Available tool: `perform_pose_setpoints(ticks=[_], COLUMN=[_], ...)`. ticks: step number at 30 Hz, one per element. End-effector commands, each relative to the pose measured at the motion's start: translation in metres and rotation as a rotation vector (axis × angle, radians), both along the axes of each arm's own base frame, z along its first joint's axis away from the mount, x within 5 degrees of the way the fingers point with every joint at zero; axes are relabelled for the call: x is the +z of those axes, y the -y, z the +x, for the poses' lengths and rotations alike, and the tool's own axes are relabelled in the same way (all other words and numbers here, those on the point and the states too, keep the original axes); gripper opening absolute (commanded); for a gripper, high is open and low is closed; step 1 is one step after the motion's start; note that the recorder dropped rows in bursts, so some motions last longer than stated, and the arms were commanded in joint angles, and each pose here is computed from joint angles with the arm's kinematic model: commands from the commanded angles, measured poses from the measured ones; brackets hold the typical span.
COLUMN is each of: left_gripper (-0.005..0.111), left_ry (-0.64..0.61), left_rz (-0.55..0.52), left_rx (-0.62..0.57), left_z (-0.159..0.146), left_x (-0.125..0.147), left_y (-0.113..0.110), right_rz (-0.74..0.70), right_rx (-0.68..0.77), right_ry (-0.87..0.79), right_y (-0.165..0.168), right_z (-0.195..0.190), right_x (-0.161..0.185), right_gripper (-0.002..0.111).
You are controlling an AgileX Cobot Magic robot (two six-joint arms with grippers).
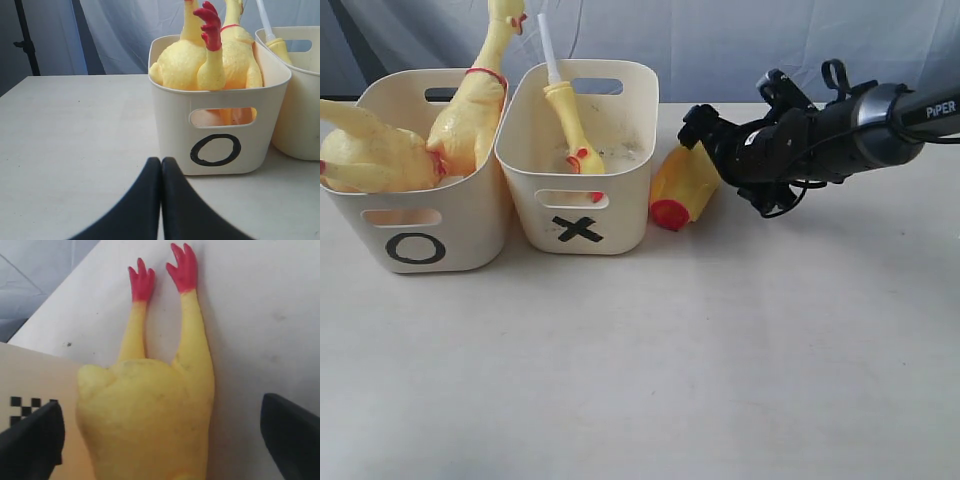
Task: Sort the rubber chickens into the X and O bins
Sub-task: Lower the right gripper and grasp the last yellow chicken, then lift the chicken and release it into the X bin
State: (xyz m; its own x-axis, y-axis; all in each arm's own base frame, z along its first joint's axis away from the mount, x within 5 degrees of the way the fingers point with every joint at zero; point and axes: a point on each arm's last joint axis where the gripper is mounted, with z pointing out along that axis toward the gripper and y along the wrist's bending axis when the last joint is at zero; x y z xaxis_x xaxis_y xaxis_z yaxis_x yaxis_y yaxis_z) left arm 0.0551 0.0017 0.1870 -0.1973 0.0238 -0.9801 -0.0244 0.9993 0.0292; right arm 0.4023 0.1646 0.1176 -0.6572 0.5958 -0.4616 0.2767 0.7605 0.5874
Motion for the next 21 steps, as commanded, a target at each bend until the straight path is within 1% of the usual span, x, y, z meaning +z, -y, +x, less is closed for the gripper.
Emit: perform_pose_setpoints(ticks=[1, 5, 6, 7, 8, 9, 11, 12, 13, 14, 15, 17, 18, 21], left_gripper=[0.0, 0.0, 0.0, 0.0, 0.0, 0.0, 0.0, 0.0, 0.0, 0.0, 0.0, 0.0, 0.0, 0.0], left_ry=[0.016, 0.016, 0.016, 0.016, 0.016, 0.016, 0.016, 0.016, 0.016, 0.016, 0.016, 0.016, 0.016, 0.016], left_rz=[-0.009, -0.009, -0.009, -0.009, -0.009, -0.009, -0.009, -0.009, -0.009, -0.009, -0.009, -0.009, -0.009, -0.009], left_rx=[-0.005, -0.005, -0.005, -0.005, -0.005, -0.005, -0.005, -0.005, -0.005, -0.005, -0.005, -0.005, -0.005, -0.005], left_z=[-0.0002, -0.0002, -0.0002, -0.0002, -0.0002, -0.0002, -0.0002, -0.0002, -0.0002, -0.0002, -0.0002, -0.0002, -0.0002, -0.0002], left_x=[0.0018, 0.0018, 0.0018, 0.0018, 0.0018, 0.0018, 0.0018, 0.0018, 0.0018, 0.0018, 0.0018, 0.0018, 0.0018, 0.0018], left_y=[0.0004, 0.0004, 0.0004, 0.0004, 0.0004, 0.0004, 0.0004, 0.0004, 0.0004, 0.0004, 0.0004, 0.0004, 0.0004, 0.0004], right_rz=[-0.012, -0.024, -0.044, -0.064, -0.082, -0.093, -0.106, -0.105, -0.095, -0.093, -0.093, -0.092, -0.092, -0.09], right_rx=[0.003, 0.02, 0.043, 0.073, 0.1, 0.115, 0.131, 0.129, 0.117, 0.115, 0.114, 0.114, 0.114, 0.116], right_ry=[-0.003, 0.011, 0.019, 0.026, 0.034, 0.036, 0.021, 0.02, 0.012, 0.011, 0.013, 0.015, 0.015, 0.027], right_y=[-0.001, -0.0056, -0.0058, -0.0082, -0.0104, -0.0106, -0.0107, -0.0106, -0.0105, -0.0105, -0.0105, -0.0105, -0.0105, -0.0106], right_z=[0.0008, 0.0002, 0.0003, -0.0007, -0.0016, -0.0018, -0.0032, -0.0032, -0.0034, -0.0034, -0.0033, -0.0032, -0.0032, -0.0029], right_x=[-0.0096, -0.0153, -0.0161, -0.017, -0.0169, -0.017, -0.0175, -0.0175, -0.0178, -0.0178, -0.0177, -0.0175, -0.0175, -0.0121], right_gripper=[0.104, 0.104, 0.103, 0.099, 0.089, 0.072, 0.025, -0.001, 0.005, 0.007, 0.007, 0.001, -0.001, -0.001])
